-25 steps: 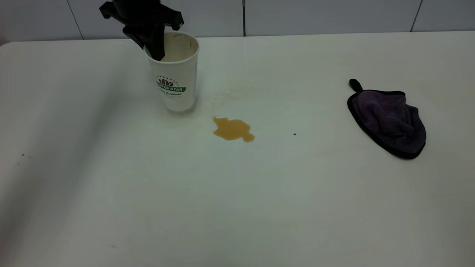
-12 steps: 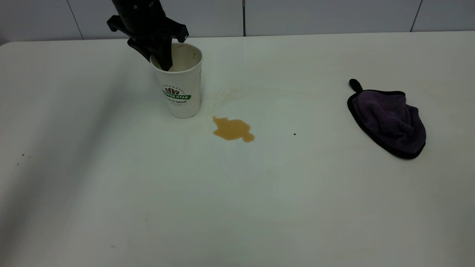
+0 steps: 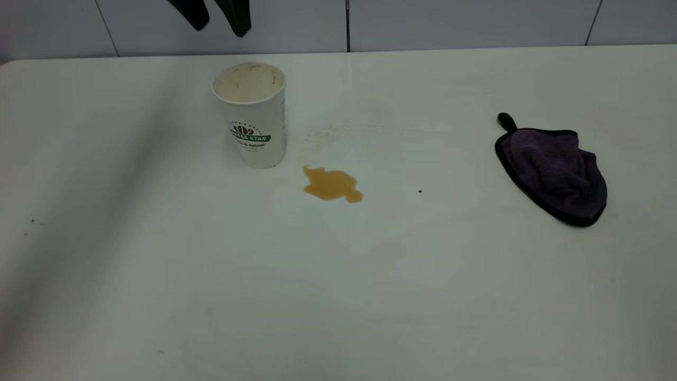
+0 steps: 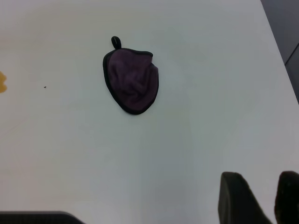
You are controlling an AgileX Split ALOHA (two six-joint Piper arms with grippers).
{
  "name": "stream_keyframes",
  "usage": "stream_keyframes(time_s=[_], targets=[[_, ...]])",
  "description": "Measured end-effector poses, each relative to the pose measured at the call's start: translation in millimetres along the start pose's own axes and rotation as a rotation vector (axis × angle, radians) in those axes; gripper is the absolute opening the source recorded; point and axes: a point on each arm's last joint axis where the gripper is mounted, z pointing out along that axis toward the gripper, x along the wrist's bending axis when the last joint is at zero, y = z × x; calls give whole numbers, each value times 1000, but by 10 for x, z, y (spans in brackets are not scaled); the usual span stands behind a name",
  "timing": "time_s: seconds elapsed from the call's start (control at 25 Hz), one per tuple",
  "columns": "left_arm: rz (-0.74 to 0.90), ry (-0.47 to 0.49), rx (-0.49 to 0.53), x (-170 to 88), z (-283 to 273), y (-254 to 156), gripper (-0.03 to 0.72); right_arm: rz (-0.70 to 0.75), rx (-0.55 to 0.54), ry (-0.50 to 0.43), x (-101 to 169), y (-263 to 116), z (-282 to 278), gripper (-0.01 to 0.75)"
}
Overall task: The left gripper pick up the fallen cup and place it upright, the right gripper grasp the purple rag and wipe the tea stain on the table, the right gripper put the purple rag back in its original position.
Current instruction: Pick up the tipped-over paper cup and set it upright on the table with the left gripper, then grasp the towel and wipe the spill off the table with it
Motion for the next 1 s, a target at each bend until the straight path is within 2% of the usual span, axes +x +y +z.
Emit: stream_keyframes(time_s=[0.2,0.48,0.64,1.0], targets=[[13,86,-191,-9,-790,149,588,0,0,0,0,0,0,238],[-11,124,-315,-75,-1505,79,550,0,0,0,0,0,0,238],[-41,155,-287,-104,-1742,-117,546,0,0,0,0,0,0,238],[-176,301,-166,-154,-2172,-939,545,0,0,0,0,0,0,238]])
